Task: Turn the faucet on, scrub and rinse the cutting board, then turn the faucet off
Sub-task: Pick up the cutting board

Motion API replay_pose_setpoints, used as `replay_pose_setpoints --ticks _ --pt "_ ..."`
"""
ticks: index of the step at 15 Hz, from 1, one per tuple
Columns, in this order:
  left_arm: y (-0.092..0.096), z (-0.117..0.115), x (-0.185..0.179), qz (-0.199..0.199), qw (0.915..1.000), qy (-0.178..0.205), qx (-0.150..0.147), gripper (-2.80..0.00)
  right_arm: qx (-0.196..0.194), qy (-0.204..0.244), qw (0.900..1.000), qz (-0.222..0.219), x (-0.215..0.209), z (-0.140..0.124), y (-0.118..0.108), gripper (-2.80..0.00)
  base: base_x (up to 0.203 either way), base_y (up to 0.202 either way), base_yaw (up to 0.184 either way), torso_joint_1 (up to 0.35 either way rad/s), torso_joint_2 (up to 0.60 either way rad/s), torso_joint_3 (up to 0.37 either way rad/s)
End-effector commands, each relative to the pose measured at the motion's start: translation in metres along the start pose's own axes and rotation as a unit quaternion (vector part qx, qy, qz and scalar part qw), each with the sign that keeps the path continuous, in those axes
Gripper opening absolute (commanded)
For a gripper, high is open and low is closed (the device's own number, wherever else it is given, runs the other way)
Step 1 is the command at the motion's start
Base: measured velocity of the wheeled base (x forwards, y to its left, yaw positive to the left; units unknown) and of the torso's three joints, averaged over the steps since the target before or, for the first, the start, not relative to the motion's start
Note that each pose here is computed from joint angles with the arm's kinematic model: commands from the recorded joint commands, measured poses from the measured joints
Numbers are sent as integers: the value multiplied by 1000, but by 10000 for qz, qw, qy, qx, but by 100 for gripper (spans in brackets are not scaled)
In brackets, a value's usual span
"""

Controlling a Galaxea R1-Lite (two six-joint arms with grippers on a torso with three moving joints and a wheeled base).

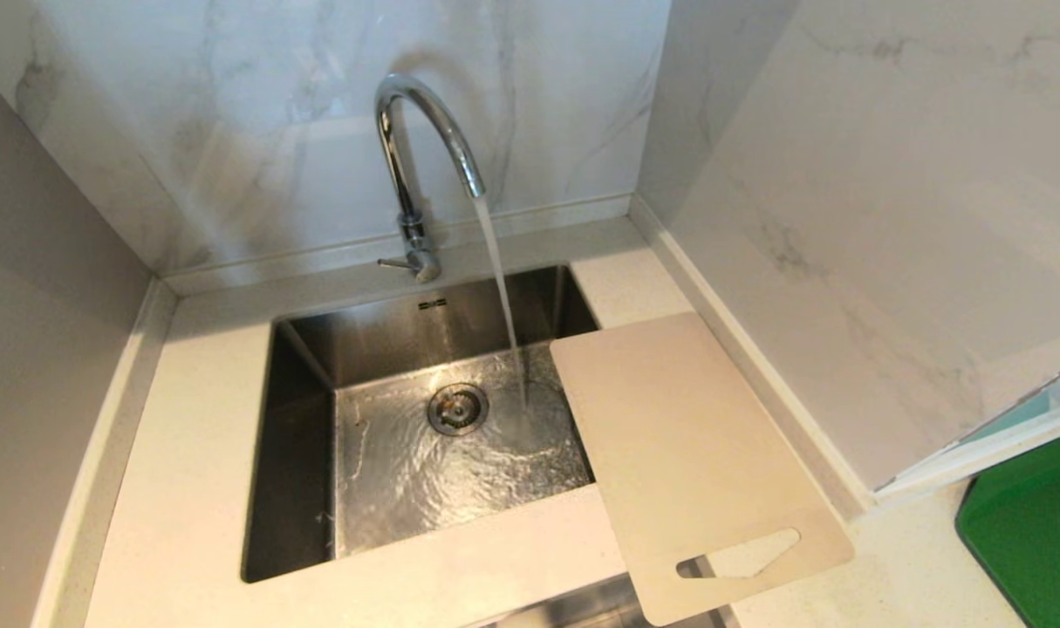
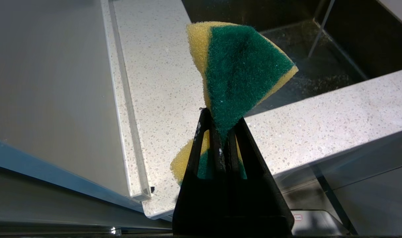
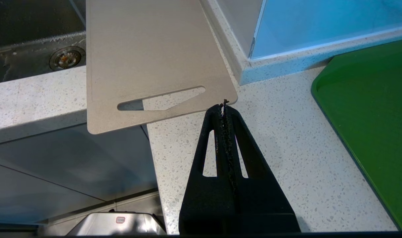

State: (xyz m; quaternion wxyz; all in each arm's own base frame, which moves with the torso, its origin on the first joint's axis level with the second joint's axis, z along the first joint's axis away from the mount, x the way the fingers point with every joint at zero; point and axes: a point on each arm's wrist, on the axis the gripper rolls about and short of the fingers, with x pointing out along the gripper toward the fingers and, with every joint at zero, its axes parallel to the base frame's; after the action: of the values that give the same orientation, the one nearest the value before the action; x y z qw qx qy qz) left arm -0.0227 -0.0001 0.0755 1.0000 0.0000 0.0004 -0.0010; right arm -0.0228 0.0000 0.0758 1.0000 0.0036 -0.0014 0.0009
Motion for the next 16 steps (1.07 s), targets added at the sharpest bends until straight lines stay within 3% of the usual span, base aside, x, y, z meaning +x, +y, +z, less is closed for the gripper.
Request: replay_pose_setpoints --ticks 1,9,12,16 --pt "0 -1 0 2 10000 19 0 -280 -8 -8 10000 0 0 0 0 -280 0 0 0 0 0 0" --pt "0 -1 0 2 10000 19 0 -280 -77 -136 9999 -8 -3 9 0 -280 0 0 0 0 0 0" --pt "0 -1 0 2 10000 19 0 -280 -80 -342 9994 35 -17 51 0 -280 0 0 0 0 0 0" --pt "0 -1 0 2 10000 19 0 -280 -87 -402 9982 430 -30 131 1 -280 0 0 0 0 0 0"
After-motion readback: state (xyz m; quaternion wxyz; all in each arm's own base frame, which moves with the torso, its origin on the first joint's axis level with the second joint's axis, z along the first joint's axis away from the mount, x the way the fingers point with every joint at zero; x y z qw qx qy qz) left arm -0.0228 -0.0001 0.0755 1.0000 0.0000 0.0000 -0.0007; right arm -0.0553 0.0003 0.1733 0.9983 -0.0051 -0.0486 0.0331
